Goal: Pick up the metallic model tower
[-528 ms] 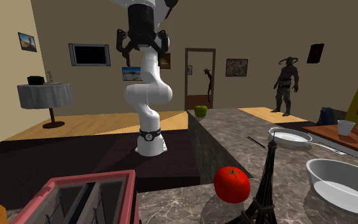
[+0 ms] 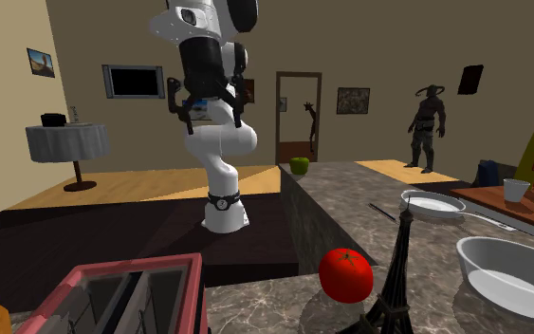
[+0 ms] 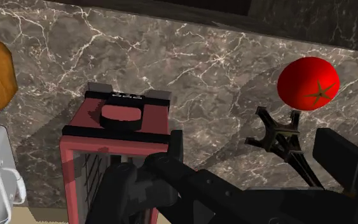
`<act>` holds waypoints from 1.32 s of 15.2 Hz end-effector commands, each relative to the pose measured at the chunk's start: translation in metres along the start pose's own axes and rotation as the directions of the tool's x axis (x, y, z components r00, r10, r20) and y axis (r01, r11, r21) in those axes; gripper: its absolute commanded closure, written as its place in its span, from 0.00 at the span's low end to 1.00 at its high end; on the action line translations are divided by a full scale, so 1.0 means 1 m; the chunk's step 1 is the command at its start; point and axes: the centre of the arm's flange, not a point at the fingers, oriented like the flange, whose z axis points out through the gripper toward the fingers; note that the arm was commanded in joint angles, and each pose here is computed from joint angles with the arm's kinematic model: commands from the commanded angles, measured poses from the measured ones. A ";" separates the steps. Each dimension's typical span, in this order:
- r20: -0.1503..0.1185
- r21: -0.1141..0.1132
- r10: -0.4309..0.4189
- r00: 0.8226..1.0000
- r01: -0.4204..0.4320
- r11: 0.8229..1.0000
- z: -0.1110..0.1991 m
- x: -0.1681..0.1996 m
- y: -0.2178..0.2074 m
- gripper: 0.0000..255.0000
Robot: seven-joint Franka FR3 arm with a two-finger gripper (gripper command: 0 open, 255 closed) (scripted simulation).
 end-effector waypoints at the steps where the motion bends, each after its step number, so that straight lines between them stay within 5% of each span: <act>1: -0.033 0.038 -0.076 0.997 0.077 0.996 0.023 0.009 0.007 0.00; 5: -0.097 0.109 -0.215 0.972 0.225 0.968 0.069 0.031 0.018 0.00; 10: -0.190 0.183 -0.373 0.908 0.406 0.895 0.126 0.064 0.023 0.00; 15: -0.292 0.236 -0.506 0.812 0.574 0.784 0.180 0.100 0.015 0.00; 20: -0.399 0.265 -0.608 0.686 0.721 0.640 0.230 0.137 -0.004 0.00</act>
